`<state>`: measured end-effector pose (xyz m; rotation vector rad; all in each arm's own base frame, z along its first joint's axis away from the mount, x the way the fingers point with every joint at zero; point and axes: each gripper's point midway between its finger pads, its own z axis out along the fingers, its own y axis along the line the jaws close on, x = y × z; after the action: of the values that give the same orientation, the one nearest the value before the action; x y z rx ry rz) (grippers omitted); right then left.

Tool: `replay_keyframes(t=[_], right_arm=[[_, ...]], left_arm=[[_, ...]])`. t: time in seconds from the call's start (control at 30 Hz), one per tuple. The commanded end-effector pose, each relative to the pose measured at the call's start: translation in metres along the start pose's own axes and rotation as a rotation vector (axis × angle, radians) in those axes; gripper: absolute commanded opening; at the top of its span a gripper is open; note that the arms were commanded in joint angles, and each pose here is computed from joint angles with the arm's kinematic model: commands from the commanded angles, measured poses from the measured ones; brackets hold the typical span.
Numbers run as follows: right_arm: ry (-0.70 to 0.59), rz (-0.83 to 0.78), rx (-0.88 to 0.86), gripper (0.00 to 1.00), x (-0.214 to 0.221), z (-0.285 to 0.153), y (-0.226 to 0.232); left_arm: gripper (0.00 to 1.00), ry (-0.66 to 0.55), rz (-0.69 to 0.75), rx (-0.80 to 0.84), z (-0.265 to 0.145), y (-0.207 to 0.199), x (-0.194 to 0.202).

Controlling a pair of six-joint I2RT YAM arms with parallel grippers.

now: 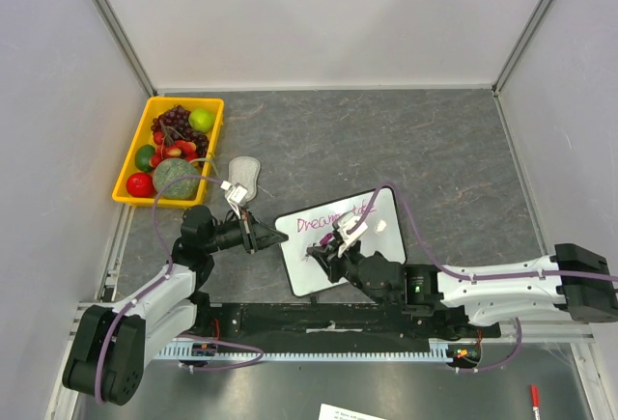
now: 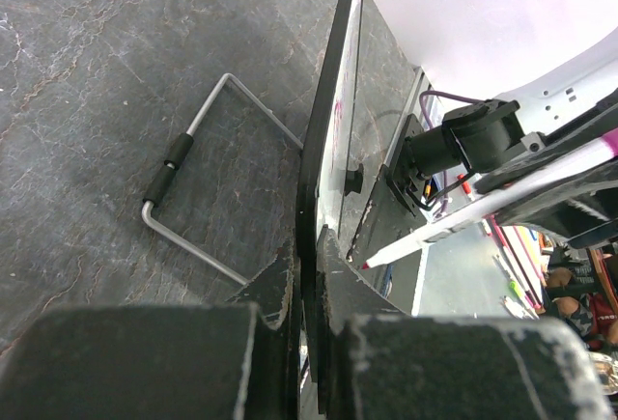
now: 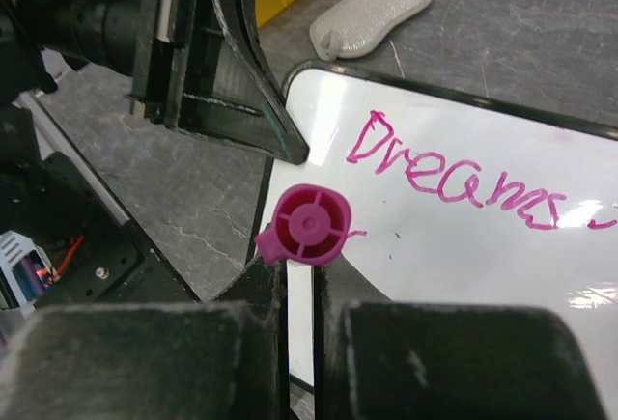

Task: Write a sentence on the whiteboard

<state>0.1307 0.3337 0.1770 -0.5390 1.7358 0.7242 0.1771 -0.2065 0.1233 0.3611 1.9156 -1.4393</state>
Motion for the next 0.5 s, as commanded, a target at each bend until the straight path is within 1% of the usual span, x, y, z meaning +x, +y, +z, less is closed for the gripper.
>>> replay_keyframes(t=[0.0,0.13,0.47], right_arm=[[-0.100,0.053,-0.049,0.00,-0.038,-0.003,0.014],[-0.083,0.005,-0.005,0.00,-0.037,0.006,0.013],[-0.041,-0.023,0.089,0.00,-0.020,0.015,-0.002]], left_arm=[[0.02,-0.016,0.088,-0.013,0.001,0.004,-0.005],[0.02,-0.015,0.086,-0.014,0.001,0.005,-0.004],[0.02,-0.015,0.085,-0.012,0.001,0.004,-0.004]])
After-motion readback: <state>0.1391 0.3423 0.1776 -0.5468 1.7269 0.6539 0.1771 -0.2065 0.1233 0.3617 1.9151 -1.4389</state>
